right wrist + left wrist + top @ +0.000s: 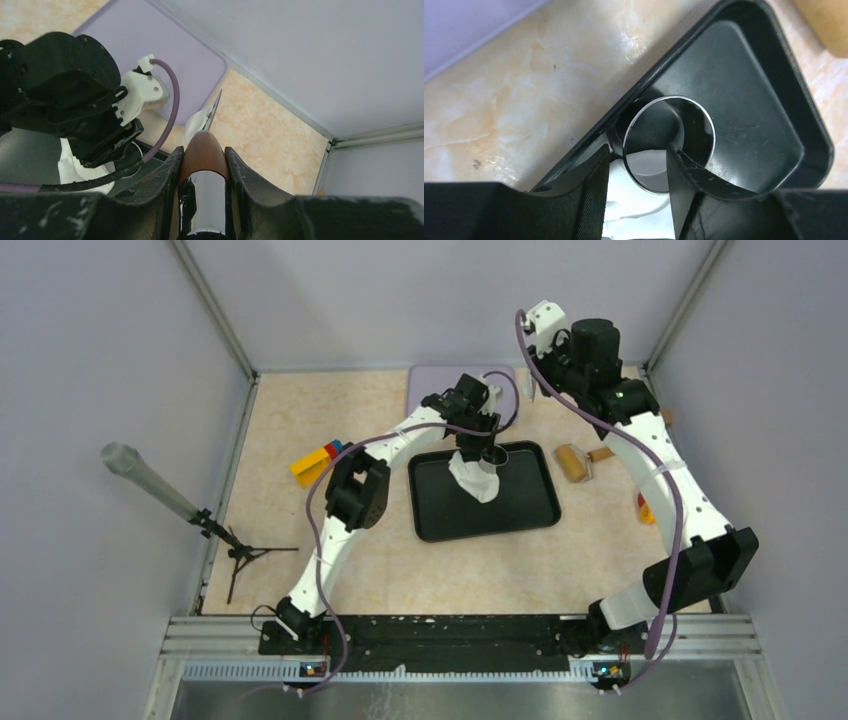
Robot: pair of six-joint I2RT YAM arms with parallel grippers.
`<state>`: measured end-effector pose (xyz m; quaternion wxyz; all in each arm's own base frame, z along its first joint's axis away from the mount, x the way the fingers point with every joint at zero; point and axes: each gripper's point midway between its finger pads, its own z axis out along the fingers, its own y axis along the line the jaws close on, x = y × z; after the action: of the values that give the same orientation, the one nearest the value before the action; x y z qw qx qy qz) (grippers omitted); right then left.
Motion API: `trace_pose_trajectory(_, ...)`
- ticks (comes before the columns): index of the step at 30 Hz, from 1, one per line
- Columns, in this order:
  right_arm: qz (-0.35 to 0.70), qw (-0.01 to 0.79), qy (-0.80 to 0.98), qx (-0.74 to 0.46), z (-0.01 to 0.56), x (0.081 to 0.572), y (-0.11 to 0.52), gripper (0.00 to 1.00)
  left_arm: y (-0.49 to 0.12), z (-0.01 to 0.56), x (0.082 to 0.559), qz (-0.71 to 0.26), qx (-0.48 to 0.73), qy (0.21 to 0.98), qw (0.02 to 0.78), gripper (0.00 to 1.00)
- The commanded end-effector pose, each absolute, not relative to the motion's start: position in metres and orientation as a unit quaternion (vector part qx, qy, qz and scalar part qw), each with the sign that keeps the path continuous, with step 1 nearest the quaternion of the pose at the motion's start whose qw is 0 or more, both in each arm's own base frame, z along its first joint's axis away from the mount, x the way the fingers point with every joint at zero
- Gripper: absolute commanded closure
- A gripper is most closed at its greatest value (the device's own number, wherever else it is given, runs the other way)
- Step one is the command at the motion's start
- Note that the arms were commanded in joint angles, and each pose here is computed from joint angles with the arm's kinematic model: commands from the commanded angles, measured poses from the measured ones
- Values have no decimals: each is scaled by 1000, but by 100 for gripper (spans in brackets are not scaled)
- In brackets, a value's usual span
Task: Roll out the dumpling wrappers from the dough
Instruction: Pick up the dumpling mold from the work surface.
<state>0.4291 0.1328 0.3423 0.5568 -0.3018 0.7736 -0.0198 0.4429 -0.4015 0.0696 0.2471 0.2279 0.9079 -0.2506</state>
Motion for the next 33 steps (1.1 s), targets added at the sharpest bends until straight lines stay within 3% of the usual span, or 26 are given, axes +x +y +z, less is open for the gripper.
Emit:
trace_pose_trajectory(1, -19, 616, 735, -283, 389, 421, 129, 100, -404, 71, 445, -243, 236, 906, 253, 57)
trace_pose_trajectory(6, -31, 620, 734, -276, 392, 422, 124, 100, -404, 80, 447, -242, 234, 904, 265, 82)
trace_pose_trajectory(12, -51, 615, 741, -264, 383, 440, 119, 100, -406, 107, 447, -257, 231, 895, 284, 100)
trace_pose_trajectory(19, -45, 609, 754, -242, 373, 470, 116, 100, -407, 147, 438, -295, 231, 877, 301, 100)
trace_pose_trajectory(24, 15, 600, 773, -207, 352, 501, 118, 100, -395, 198, 441, -335, 218, 856, 328, 100)
trace_pose_trajectory(33, 104, 544, 801, -226, 300, 550, 165, 100, -296, 285, 500, -324, 145, 826, 437, 100)
